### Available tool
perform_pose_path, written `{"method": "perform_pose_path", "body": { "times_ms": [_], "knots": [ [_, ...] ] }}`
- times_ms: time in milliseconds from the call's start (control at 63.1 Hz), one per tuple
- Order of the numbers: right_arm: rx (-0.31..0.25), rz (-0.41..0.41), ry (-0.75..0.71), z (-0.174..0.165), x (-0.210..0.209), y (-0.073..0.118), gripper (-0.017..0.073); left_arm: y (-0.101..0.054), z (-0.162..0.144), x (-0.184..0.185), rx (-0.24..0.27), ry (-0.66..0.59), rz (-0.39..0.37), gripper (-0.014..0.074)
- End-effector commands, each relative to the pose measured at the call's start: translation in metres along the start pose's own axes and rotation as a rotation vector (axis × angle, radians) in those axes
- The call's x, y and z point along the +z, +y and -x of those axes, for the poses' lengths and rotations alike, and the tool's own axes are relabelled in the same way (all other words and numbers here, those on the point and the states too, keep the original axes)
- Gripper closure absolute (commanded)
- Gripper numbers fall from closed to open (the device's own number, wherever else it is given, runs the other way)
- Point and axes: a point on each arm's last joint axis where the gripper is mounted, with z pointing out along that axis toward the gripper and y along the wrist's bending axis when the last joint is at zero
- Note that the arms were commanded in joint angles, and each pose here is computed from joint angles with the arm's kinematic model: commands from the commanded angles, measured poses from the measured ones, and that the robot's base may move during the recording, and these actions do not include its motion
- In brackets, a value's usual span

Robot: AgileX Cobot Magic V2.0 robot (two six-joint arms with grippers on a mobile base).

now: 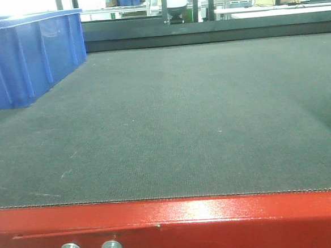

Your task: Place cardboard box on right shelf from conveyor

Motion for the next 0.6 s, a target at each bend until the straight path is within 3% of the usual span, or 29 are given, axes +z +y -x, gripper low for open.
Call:
{"method": "perform_pose_path", "body": {
  "times_ms": [0,586],
  "knots": [
    [-0.021,0.012,-0.12,0.0139,-0.0076,0.0017,0.0324,0.0,0.0092,-0.0015,-0.01,-0.099,0.0,0.0713],
    [-0.021,0.011,-0.113,0.0121,-0.0063,0.0014,0.0324,0.0,0.0092,-0.0015,-0.01,-0.099,0.0,0.0713]
  ]
}}
